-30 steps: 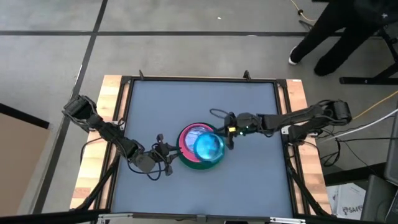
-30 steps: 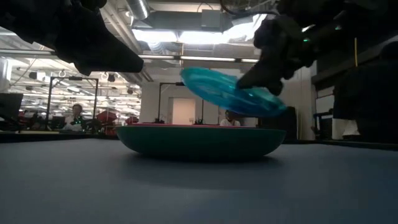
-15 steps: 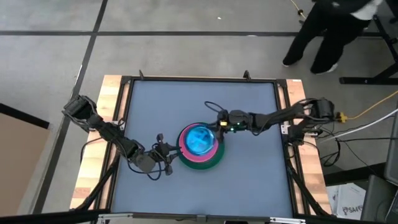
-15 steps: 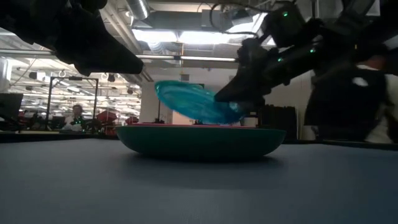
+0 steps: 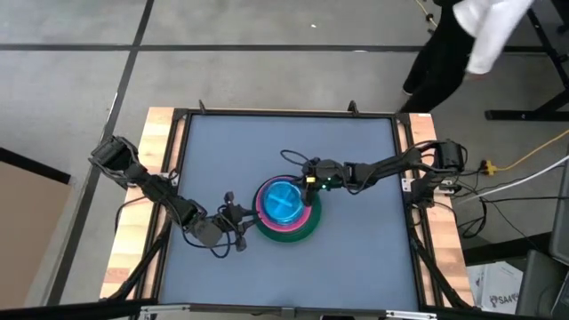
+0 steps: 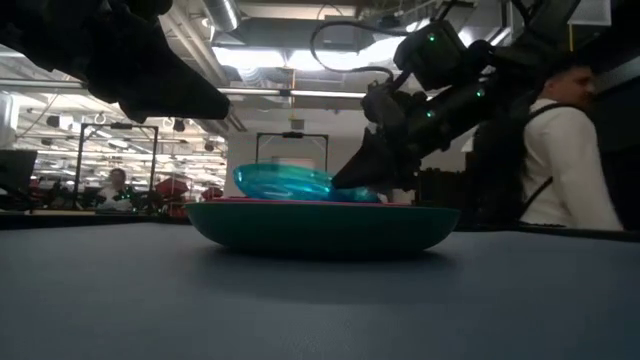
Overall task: Stack plastic plates
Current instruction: Stack the transparent blue plate on top of the transparent blue plate, then return to Home Position
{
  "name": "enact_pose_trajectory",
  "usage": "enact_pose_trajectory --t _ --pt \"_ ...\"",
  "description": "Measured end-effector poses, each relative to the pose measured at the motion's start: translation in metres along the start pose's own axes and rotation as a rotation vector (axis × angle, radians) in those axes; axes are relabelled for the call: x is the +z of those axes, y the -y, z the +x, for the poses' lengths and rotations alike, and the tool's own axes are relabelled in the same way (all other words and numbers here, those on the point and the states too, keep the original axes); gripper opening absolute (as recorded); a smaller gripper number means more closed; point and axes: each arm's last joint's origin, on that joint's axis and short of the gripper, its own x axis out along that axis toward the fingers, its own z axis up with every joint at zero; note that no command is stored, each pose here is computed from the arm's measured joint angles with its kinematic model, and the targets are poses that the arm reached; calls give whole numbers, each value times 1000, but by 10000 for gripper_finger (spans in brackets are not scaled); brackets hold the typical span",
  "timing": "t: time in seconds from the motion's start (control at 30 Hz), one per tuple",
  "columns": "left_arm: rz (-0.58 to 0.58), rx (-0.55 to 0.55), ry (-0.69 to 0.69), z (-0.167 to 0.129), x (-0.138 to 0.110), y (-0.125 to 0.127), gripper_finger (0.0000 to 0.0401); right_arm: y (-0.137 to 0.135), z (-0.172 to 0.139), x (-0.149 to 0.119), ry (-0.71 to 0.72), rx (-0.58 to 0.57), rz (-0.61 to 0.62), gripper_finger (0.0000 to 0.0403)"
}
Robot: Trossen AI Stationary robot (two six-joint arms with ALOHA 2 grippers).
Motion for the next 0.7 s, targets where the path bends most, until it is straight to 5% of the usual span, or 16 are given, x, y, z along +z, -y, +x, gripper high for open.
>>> enact_pose_trajectory --t 0.4,0.7 --pt "0 1 1 0 0 0 89 0 -4 1 -42 63 -27 115" --pt "0 -25 28 0 16 -6 89 -12 -65 39 4 127 -192 149"
